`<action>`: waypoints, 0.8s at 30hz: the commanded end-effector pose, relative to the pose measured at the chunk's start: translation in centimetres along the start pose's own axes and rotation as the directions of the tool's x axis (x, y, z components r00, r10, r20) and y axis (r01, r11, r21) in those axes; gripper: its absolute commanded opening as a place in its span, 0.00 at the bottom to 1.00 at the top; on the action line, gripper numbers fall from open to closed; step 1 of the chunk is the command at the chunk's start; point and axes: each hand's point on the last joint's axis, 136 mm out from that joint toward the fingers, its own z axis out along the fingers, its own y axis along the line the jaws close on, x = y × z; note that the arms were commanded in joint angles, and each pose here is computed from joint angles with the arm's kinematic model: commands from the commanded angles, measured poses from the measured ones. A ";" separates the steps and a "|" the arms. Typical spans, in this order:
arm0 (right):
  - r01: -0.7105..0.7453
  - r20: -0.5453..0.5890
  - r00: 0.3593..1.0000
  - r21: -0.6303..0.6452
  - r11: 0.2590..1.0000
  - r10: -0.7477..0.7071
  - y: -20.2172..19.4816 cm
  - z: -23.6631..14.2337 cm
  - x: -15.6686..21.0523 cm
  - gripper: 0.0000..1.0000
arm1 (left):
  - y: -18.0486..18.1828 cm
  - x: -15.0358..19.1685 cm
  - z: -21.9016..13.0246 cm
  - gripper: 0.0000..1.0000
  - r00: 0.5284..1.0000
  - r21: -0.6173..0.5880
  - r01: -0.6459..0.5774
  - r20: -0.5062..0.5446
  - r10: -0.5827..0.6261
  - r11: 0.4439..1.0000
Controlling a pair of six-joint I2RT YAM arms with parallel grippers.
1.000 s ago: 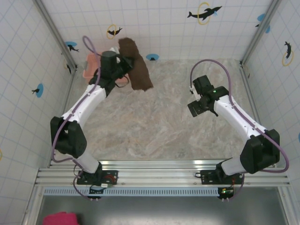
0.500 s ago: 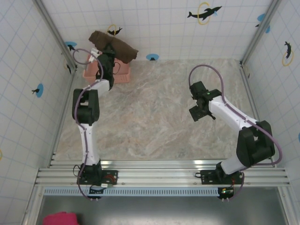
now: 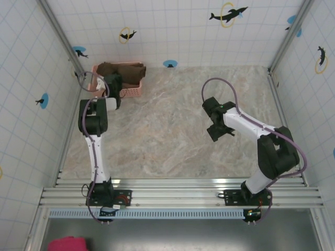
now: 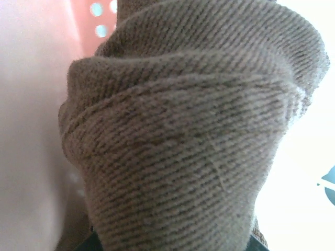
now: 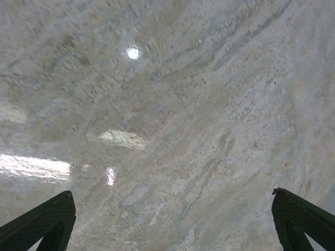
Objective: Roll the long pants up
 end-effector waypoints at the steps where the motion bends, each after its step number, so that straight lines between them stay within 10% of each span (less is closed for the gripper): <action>1: -0.001 0.043 0.999 -0.024 1.000 0.002 0.6 -1.4 -2.4 0.99 | 0.8 0.3 -3.1 0.00 0.985 -0.154 -0.122 -0.139 0.101 0.980; 6: 0.035 0.074 0.997 -0.061 0.998 -0.030 1.9 -2.3 -4.3 0.99 | 3.7 0.7 -7.0 0.00 0.920 -0.295 -0.328 -0.316 0.233 0.897; 13: 0.069 0.085 0.994 -0.085 0.994 -0.062 3.1 -2.5 -3.7 0.99 | 4.1 1.7 -11.9 0.00 0.699 -0.275 -0.633 -0.604 0.382 0.724; 24: 0.075 0.076 0.995 -0.108 0.991 -0.067 3.4 -0.8 -2.0 0.99 | -3.8 -2.0 -13.2 0.00 0.816 -0.112 -0.504 -0.386 0.430 0.856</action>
